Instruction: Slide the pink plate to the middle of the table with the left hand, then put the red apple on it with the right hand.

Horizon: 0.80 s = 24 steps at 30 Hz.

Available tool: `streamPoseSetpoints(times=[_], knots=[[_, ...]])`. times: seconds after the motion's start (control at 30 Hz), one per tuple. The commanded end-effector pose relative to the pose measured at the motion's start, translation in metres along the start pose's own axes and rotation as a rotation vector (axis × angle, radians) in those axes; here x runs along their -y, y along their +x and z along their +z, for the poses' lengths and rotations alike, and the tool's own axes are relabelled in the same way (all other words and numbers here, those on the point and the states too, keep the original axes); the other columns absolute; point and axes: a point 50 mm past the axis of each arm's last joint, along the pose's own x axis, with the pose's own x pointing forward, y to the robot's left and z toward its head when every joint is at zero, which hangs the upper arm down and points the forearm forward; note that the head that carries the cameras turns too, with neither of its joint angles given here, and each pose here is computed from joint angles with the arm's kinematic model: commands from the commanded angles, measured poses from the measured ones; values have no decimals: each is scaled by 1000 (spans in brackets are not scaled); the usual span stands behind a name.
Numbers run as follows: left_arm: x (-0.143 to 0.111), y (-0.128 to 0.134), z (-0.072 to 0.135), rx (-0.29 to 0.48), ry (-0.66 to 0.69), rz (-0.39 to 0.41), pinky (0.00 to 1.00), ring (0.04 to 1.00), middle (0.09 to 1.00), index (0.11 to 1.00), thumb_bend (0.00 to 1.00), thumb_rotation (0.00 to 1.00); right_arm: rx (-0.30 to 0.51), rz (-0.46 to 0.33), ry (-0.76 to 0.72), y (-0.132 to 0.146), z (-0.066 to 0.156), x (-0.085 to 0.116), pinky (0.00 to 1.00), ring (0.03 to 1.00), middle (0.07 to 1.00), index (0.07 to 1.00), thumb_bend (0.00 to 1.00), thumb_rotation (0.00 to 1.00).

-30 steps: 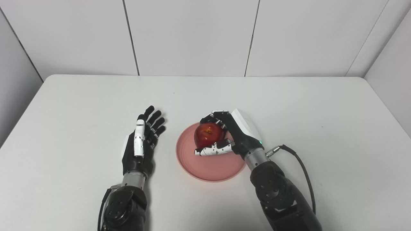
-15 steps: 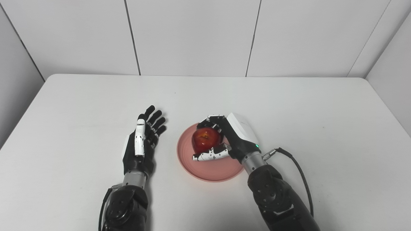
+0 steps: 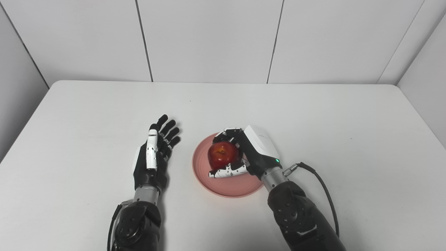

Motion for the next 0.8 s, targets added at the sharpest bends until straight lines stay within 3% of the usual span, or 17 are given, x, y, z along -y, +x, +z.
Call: streamPoseSetpoints(times=[0.0, 0.27, 0.43, 0.47, 0.53, 0.77], knots=[[7, 3, 5, 4, -9, 3, 882, 875, 882, 868, 368, 1000, 56, -25, -17, 4, 6, 7, 290, 376, 475, 488, 517, 130], [7, 2, 6, -1, -14, 9, 876, 870, 877, 862, 370, 1000, 53, -45, -19, 2, 2, 7, 321, 406, 499, 488, 518, 131], [7, 2, 6, 2, -8, 6, 876, 870, 878, 863, 371, 1000, 41, -44, -25, -1, 1, 8, 402, 490, 564, 491, 522, 142], [7, 2, 6, 2, -9, 5, 876, 871, 878, 863, 371, 1000, 40, -42, -28, -2, 1, 8, 428, 516, 585, 519, 590, 148], [7, 1, 6, 2, -10, 4, 878, 871, 879, 863, 373, 1000, 37, -38, -36, -3, 2, 9, 485, 574, 636, 634, 839, 194], [5, 1, 6, 2, -1, 2, 876, 873, 881, 867, 377, 1000, 29, 5, -57, -6, 1, 10, 613, 677, 721, 742, 975, 283]])
